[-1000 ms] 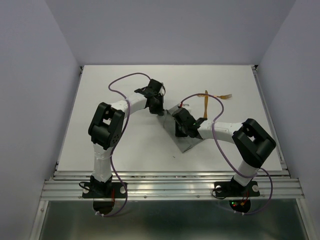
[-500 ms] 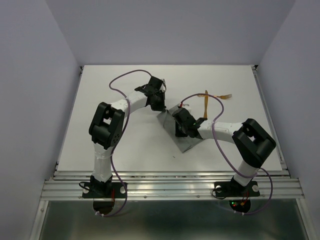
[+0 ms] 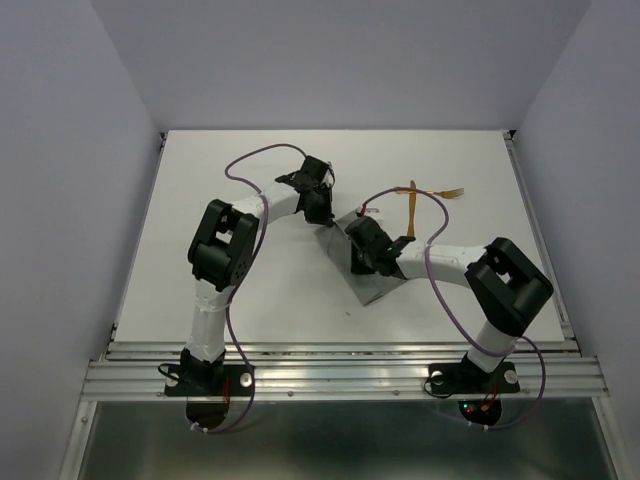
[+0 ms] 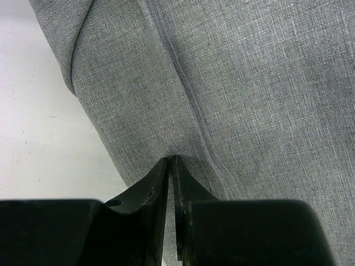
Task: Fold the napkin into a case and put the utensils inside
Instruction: Fold the lower triangle-folded napkin at the center of the board.
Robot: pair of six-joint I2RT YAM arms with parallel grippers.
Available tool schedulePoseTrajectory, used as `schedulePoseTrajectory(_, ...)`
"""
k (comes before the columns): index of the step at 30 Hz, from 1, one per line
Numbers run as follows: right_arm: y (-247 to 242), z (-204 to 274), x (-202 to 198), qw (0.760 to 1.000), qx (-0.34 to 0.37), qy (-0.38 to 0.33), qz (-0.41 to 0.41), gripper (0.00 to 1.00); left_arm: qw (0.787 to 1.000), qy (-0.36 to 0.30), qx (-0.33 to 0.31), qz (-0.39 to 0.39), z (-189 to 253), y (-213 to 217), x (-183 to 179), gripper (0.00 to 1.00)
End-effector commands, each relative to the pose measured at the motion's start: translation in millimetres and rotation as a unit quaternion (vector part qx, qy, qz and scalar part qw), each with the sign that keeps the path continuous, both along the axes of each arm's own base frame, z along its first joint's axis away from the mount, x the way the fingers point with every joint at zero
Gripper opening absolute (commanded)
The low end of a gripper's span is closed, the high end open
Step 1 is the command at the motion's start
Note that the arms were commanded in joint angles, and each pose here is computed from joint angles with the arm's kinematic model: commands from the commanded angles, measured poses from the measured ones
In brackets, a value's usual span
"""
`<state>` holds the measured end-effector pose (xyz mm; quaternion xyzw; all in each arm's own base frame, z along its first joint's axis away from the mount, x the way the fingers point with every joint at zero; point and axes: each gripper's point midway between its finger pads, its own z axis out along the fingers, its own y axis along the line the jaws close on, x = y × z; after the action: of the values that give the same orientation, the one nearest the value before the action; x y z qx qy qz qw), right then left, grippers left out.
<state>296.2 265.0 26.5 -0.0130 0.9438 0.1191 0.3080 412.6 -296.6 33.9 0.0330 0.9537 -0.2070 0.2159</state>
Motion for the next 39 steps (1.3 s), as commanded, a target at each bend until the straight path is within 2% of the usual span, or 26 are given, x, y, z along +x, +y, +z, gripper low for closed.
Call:
schedulePoseTrajectory(1, -3.4, 10.2, -2.2, 1.0, 0.012, -0.009, -0.006, 0.13, 1.0, -0.01, -0.005, 0.003, 5.4, -2.5, 8.9, 0.0)
schedulePoseTrajectory(8, -13.7, 41.9, -0.4, 0.999, 0.016, -0.042, -0.021, 0.15, 1.0, -0.011, 0.004, 0.013, 4.3, 3.7, 6.3, 0.0)
schedulePoseTrajectory(15, -30.1, 26.2, -31.0, 1.0, 0.014, 0.003, -0.022, 0.14, 0.999, -0.006, 0.031, 0.039, 0.4, 21.5, -4.3, 0.0)
schedulePoseTrajectory(19, -45.9, 0.1, -54.8, 0.999, 0.0, 0.041, -0.026, 0.14, 0.999, -0.003, 0.028, 0.045, 0.1, 26.8, -12.8, 0.0)
schedulePoseTrajectory(25, -65.5, -23.7, -62.2, 0.997, -0.044, 0.052, -0.037, 0.14, 0.999, -0.004, 0.026, 0.047, 4.8, 31.8, -21.7, 0.0)
schedulePoseTrajectory(31, -64.6, -31.3, -62.6, 0.997, -0.047, 0.056, -0.03, 0.14, 0.998, -0.002, 0.035, 0.046, 3.9, 35.9, -25.1, 0.0)
schedulePoseTrajectory(34, -59.8, -25.9, -60.4, 0.998, -0.036, 0.045, -0.015, 0.14, 0.998, -0.003, 0.039, 0.045, 5.6, 41.1, -31.4, 0.0)
schedulePoseTrajectory(39, -42.9, -16.3, -71.9, 0.997, 0.007, 0.037, 0.063, 0.14, 0.997, 0.003, 0.058, 0.046, 2.0, 59.0, -53.4, 0.0)
